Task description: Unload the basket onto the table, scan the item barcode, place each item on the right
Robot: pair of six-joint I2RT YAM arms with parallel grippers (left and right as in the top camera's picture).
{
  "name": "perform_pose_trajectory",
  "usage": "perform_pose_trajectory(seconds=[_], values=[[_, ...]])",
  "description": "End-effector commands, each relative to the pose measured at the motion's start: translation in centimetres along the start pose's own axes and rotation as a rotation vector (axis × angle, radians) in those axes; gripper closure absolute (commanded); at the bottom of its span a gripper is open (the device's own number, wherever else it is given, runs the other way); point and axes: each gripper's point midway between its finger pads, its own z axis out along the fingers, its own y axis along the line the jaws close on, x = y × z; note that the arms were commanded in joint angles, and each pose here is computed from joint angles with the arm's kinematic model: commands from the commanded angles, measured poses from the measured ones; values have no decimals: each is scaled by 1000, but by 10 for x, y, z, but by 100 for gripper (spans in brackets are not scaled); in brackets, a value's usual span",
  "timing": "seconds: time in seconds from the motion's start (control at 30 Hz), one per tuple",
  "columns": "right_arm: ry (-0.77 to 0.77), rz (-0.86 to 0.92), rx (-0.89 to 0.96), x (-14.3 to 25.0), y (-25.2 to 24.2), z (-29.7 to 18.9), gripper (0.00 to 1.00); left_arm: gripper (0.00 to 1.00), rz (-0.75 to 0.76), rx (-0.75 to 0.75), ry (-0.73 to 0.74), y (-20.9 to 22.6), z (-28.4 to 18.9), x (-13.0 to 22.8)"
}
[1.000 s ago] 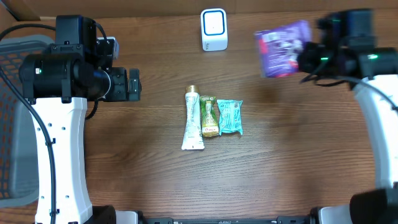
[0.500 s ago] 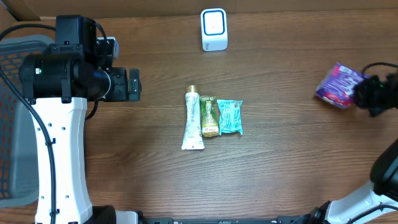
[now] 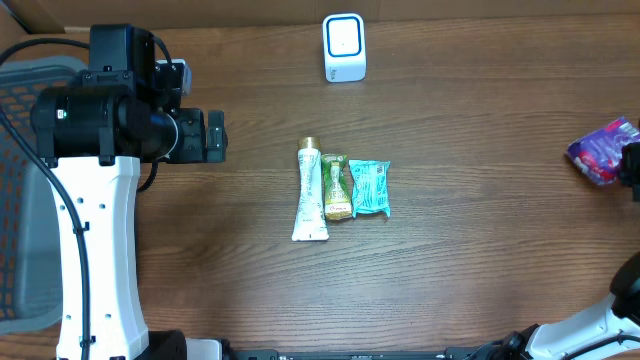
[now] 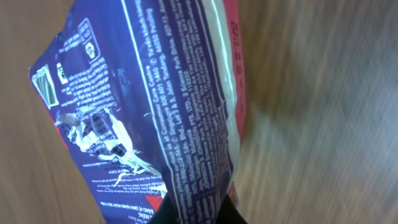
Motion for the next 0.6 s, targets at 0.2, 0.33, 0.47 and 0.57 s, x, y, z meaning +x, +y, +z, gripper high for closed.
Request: perform_pose_trajectory(seconds=[0.2,0.33,0.47,0.57], values=[[-94,-8,-42,-18,16,-7,95,1,19,5,3,0,2,-2],[-92,-11,-38,-17,15,-6,87,1,19,5,3,0,2,-2],[-83,-9,-29,-15,13,-6,88,0,19,5,3,0,2,-2],[-79,-8,-25,-14,12,-6,89,0,19,5,3,0,2,-2]])
